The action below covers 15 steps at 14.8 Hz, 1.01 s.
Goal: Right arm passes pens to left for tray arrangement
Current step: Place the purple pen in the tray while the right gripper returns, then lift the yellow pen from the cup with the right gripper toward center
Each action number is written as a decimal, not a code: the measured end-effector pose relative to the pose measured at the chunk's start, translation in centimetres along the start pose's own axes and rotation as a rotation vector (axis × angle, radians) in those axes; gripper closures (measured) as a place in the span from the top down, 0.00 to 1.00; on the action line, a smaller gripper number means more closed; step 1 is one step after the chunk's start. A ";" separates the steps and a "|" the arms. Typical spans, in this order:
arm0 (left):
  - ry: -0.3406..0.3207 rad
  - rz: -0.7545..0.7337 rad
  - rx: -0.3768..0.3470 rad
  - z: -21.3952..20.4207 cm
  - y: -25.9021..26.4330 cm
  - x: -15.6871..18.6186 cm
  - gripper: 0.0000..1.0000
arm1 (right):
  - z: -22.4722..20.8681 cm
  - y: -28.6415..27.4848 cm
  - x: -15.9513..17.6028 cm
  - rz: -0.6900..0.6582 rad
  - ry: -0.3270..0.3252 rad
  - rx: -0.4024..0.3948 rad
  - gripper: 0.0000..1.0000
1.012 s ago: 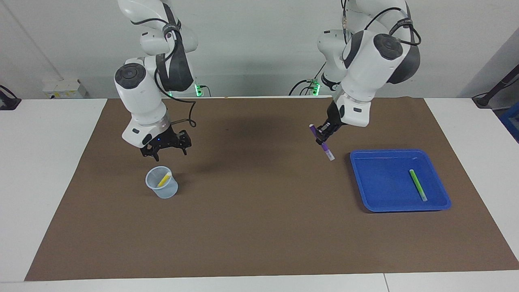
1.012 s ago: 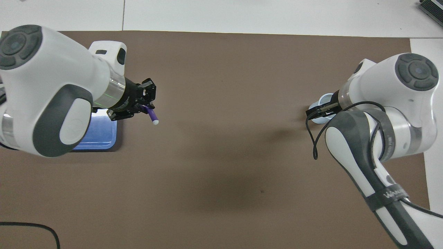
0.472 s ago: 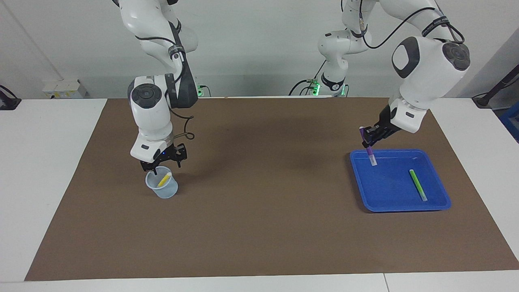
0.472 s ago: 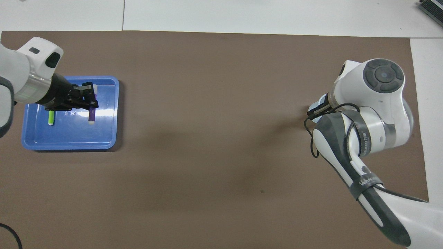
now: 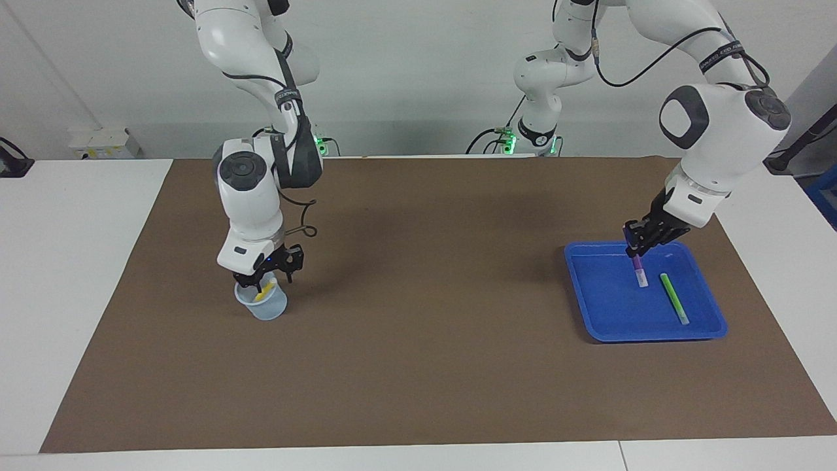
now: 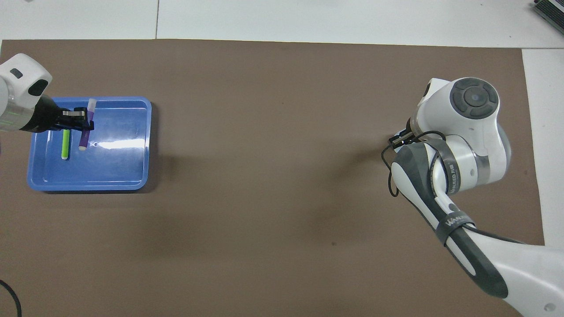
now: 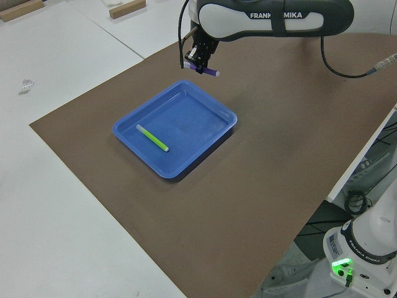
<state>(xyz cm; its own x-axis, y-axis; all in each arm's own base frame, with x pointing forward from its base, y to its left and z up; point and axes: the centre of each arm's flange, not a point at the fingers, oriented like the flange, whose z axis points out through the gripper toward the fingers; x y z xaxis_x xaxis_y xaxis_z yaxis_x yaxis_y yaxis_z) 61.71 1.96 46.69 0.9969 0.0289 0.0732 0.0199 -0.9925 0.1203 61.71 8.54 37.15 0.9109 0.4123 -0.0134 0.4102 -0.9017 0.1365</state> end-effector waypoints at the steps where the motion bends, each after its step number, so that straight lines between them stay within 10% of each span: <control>1: 0.007 0.016 0.015 1.0 -1.5 0.3 0.17 | -0.1 0.0 0.0 0.000 0.002 -0.001 0.61; 15: 0.019 0.017 0.050 13.9 -7.5 -0.2 0.17 | -1.6 0.7 0.5 0.009 0.002 -0.005 0.47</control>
<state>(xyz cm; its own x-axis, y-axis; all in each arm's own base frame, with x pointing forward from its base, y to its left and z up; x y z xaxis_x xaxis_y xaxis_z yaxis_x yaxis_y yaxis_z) 62.44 7.72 32.04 0.9955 0.0136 0.0934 0.0071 -0.9975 0.0696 62.31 8.34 38.80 0.9145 0.4045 -0.0097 0.4017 -0.9048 0.1415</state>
